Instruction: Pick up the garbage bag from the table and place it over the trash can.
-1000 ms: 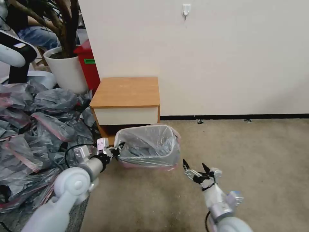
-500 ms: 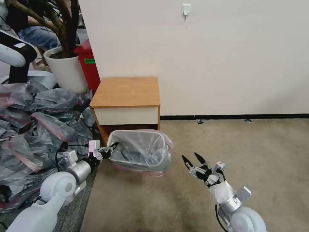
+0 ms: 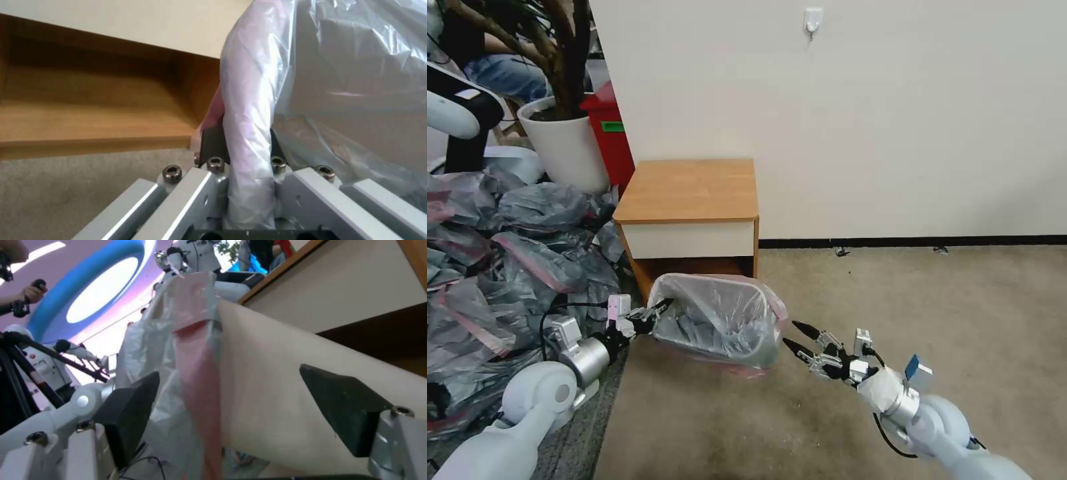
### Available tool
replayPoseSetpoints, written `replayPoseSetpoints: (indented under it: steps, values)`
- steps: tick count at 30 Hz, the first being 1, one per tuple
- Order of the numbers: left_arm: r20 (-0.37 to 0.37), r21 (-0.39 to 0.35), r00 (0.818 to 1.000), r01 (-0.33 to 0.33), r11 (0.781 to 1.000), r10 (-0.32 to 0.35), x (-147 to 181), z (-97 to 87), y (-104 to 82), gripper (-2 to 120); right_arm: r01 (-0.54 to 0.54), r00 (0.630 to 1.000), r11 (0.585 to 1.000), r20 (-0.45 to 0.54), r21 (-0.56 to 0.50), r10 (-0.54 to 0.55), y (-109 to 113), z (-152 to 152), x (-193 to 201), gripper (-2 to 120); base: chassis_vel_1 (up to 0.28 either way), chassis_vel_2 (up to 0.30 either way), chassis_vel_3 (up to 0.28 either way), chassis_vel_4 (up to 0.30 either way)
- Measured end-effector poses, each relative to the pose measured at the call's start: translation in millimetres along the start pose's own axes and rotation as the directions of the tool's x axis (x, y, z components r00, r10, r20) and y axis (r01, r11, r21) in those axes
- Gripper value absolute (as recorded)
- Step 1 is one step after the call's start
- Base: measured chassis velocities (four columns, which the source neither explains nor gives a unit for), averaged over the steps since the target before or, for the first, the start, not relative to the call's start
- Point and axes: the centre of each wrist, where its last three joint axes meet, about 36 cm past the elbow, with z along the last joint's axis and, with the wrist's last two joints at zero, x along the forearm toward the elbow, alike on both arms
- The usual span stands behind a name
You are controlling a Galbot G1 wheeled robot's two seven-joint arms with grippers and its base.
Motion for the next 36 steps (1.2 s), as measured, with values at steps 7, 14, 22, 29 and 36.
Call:
replayPoseSetpoints:
  steps: [7,14,22,29,36]
  values:
    - [0.002,-0.006,1.000,0.004,1.000,-0.004,-0.7,1.2,0.0,3,0.029,1.000,1.000,-0.009,-0.008,-0.029,-6.1,-0.6,-6.6,78,0.000,0.000,0.000,0.000]
    - [-0.002,-0.007,1.000,0.007,1.000,-0.007,-4.8,5.3,0.2,3,0.034,0.999,0.999,-0.015,-0.009,-0.034,-10.6,-0.8,-9.3,68,0.000,0.000,0.000,0.000]
    - [-0.004,-0.009,1.000,0.005,1.000,-0.005,-8.5,5.6,0.2,3,0.044,0.999,0.999,-0.016,-0.012,-0.045,-12.5,0.4,-9.9,45,0.000,0.000,0.000,0.000]
    - [-0.005,-0.014,1.000,-0.001,1.000,0.001,-13.5,4.1,-0.5,3,0.044,0.999,0.999,-0.017,-0.011,-0.044,-12.0,1.4,-10.1,30,0.000,0.000,0.000,0.000]
    - [-0.009,-0.015,1.000,-0.007,1.000,0.007,-16.1,5.5,-2.5,3,-0.004,1.000,1.000,-0.031,0.014,0.005,-11.5,-0.3,-10.3,12,0.000,0.000,0.000,0.000]
